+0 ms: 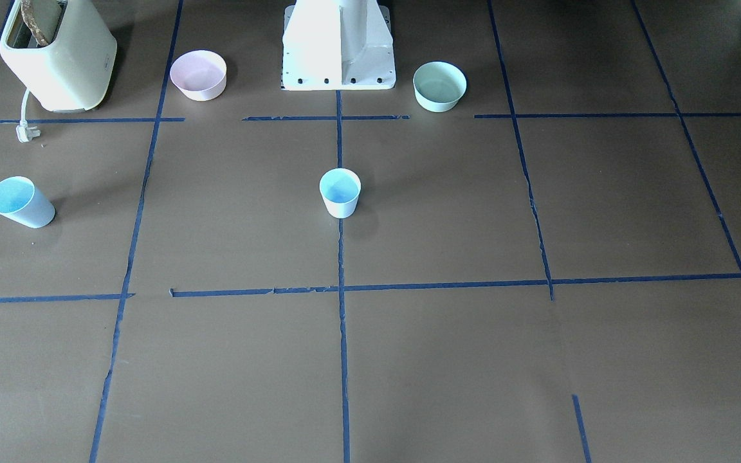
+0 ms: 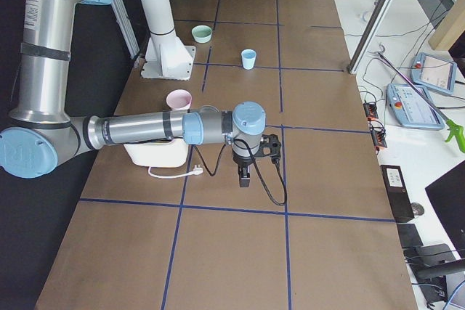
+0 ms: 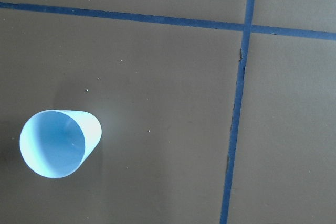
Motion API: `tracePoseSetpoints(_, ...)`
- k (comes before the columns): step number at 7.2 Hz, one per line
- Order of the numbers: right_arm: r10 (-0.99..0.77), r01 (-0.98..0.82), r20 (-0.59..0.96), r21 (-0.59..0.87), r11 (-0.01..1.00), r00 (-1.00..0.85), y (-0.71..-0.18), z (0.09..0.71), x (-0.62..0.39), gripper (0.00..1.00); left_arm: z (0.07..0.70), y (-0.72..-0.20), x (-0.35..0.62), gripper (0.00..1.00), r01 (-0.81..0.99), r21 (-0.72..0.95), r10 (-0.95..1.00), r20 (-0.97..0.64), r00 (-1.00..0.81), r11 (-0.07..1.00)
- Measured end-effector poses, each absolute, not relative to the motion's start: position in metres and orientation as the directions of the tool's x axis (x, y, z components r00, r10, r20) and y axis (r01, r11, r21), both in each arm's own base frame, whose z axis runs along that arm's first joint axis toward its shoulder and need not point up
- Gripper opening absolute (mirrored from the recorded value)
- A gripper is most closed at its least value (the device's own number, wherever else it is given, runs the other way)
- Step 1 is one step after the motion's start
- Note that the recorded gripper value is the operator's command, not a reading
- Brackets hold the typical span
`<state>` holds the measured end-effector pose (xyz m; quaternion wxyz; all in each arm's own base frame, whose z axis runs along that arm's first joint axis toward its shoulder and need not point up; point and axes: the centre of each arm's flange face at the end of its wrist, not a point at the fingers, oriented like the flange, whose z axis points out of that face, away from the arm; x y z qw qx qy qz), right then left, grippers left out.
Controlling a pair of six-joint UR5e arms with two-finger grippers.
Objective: Stack blue cups with both arms
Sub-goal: 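Reach the right gripper down and grasp the other light blue cup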
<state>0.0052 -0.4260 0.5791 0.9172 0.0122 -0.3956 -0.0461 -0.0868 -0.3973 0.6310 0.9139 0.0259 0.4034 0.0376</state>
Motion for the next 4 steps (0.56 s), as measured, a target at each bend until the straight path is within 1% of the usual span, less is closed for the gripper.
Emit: tracePoseSetpoints(4, -0.010, -0.059, 0.736, 0.069, 0.996, 0.677, -0.423, 0.558, -0.091, 1.00, 0.628, -0.394, -0.087, 1.00, -0.038, 0.094, 0.095, -0.736, 0.670, 0.995)
